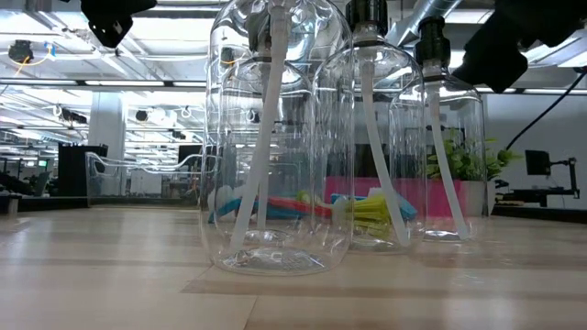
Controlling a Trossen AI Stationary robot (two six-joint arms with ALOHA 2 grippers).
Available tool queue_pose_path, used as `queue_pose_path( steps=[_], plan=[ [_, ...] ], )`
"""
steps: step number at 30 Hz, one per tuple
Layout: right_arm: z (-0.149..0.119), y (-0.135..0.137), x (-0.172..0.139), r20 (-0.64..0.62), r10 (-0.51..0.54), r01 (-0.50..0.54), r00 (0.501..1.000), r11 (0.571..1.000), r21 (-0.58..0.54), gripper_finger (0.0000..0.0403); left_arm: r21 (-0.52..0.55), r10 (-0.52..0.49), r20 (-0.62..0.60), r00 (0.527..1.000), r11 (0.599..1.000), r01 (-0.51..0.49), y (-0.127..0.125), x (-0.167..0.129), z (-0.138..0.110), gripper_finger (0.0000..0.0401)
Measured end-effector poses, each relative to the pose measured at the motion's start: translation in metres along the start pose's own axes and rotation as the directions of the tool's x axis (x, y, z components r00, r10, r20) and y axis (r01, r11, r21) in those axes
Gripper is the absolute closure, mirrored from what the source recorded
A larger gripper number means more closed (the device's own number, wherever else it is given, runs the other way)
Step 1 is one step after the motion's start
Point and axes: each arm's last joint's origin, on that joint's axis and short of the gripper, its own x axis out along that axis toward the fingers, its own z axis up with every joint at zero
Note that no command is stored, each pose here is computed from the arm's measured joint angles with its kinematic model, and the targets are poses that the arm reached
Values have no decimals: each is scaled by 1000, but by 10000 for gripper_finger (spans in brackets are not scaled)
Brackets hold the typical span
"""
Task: Pick & Place Kitchen Sink Supplies
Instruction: Put the transparent bottle into the red bin
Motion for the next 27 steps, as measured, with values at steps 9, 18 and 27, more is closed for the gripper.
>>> queue_pose_path(
  steps=[9, 18, 27],
  plan=[
    [0, 6, 9, 24, 15, -16, 1000, 1000, 8, 163, 0, 0, 0, 1000, 1000, 0, 0, 0, 0, 199],
    [7, 6, 14, 75, 21, -22, 997, 1000, 21, 163, 1, 0, 0, 1000, 1000, 0, 0, 0, 0, 199],
    [13, 2, 16, 105, 6, -11, 994, 999, 49, 163, 1, 0, 0, 1000, 1000, 0, 0, 0, 0, 199]
  ],
)
